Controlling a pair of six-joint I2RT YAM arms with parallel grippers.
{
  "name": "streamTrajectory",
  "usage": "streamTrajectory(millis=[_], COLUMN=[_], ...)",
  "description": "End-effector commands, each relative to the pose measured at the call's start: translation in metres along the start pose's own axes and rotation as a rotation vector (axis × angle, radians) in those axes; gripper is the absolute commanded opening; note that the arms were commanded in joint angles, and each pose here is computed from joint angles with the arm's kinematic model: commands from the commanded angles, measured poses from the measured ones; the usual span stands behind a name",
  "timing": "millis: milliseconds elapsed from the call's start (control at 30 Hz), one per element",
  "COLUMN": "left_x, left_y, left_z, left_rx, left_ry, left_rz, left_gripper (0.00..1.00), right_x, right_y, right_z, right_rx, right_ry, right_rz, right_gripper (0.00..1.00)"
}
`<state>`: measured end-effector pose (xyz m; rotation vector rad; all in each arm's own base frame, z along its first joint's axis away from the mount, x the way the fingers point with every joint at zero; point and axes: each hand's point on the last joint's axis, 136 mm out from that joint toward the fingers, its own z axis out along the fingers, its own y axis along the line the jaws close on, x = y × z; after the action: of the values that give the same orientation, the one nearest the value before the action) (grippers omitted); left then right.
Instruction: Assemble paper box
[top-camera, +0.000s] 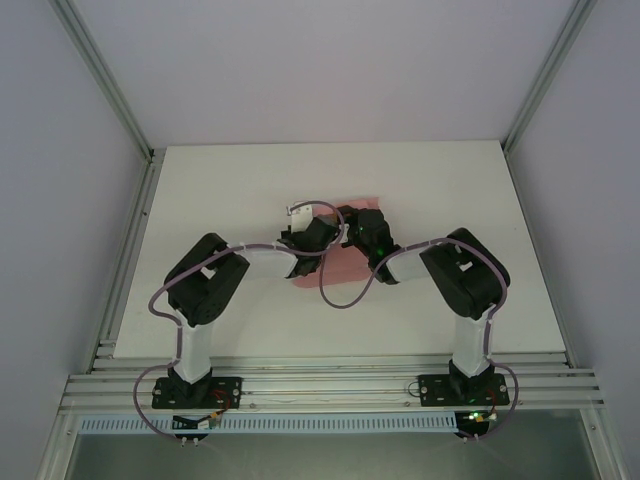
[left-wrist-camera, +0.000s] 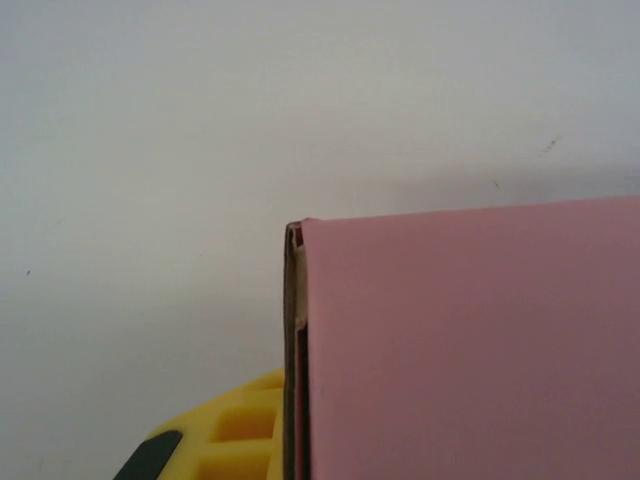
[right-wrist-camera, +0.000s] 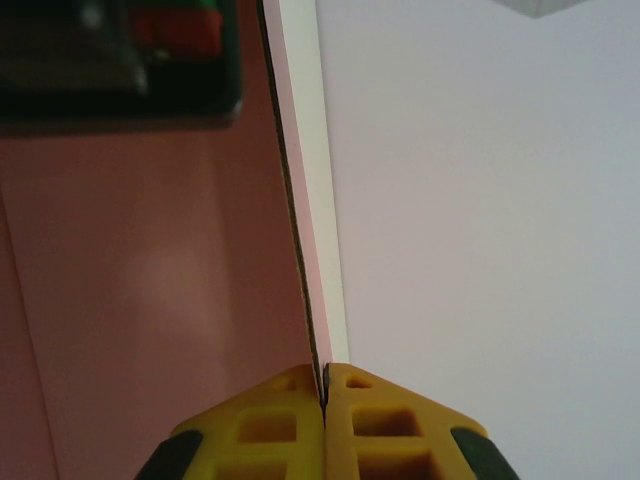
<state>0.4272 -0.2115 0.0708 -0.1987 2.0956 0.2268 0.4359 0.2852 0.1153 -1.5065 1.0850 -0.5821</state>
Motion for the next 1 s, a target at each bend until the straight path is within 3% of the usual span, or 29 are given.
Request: streamTrajectory(millis=[0, 100, 167, 333, 633, 767, 967], left_x=[0.031, 0.036, 0.04, 0.045, 0.042, 0.046, 0.042], left_y=[0.067, 0.064, 0.058, 0.044, 0.039, 0.037, 0.029], left_z=[0.009, 0.011, 0.012, 0.013, 0.007, 0.007, 0.008], left_rx=[-0.283, -0.264, -0.229, -0.134, -0.079, -0.051, -0.023], left_ry=[0.043, 0.066, 0.082, 0.112, 0.129, 0.141, 0.144], left_rz=[0.156, 0.171, 0.168, 0.157, 0.159, 0.157, 0.143], left_gripper=[0.0, 0.0, 0.09, 0.18, 0.31, 0.25, 0.07], right_x=[0.025, 0.025, 0.025, 0.026, 0.029, 0.029, 0.027], right_y=[0.028, 0.028, 0.029, 0.03, 0.033, 0.03, 0.01], right_z=[-0.004, -0.003, -0.003, -0.002, 0.0, 0.002, 0.004], right_rx=[-0.11, -0.112, -0.113, -0.127, -0.134, -0.119, -0.071], right_ry=[0.092, 0.094, 0.093, 0.105, 0.117, 0.123, 0.134], right_rz=[0.048, 0.06, 0.068, 0.083, 0.084, 0.093, 0.147], right_gripper=[0.0, 0.0, 0.0, 0.0, 0.0, 0.0, 0.22])
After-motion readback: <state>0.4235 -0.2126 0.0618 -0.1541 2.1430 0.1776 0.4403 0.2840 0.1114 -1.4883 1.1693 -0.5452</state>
